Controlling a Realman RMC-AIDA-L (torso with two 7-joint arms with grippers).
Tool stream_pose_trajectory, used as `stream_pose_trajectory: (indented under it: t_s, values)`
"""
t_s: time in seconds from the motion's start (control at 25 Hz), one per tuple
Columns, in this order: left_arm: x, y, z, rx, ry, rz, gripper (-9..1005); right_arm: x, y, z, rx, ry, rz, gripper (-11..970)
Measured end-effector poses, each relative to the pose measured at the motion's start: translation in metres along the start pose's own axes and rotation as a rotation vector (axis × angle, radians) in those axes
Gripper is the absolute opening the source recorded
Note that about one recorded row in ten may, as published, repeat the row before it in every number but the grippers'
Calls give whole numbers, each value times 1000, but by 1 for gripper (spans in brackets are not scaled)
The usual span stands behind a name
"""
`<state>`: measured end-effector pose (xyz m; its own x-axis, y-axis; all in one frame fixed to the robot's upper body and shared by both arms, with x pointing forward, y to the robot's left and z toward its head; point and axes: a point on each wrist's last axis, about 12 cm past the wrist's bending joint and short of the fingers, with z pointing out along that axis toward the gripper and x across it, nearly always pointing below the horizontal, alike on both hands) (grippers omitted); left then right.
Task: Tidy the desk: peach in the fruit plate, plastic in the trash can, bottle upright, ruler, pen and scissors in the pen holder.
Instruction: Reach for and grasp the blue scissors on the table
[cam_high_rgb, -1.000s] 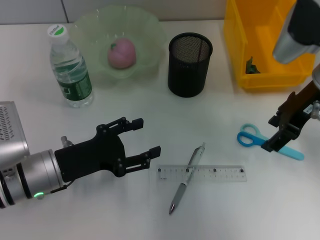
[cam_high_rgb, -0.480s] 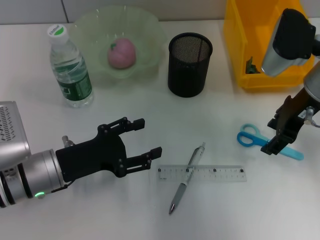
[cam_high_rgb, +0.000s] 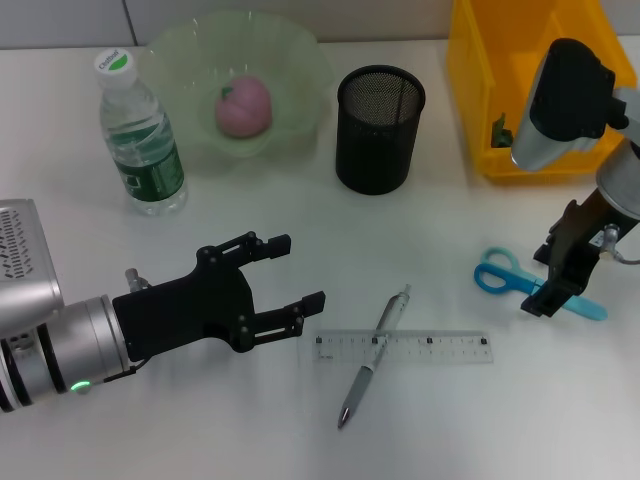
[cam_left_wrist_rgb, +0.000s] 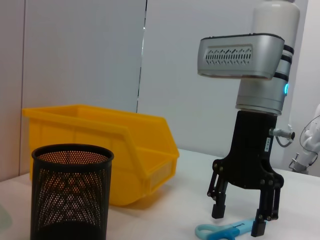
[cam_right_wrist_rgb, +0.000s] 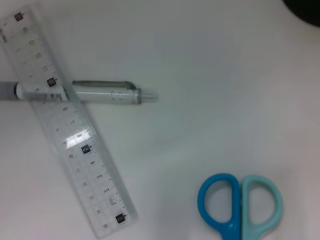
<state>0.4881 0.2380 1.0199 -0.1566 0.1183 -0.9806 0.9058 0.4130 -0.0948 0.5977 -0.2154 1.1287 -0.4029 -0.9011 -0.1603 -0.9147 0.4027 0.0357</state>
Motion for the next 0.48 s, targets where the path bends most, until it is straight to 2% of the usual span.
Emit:
stream_pose_trajectory:
  t_s: [0.4, 0.48]
  values:
    - [0, 0, 0, 1, -2, 0, 798, 1, 0, 2, 4, -1, -1, 679]
    - [-1, 0, 0, 3, -4, 0, 798, 1, 0, 2, 5, -1, -1, 632]
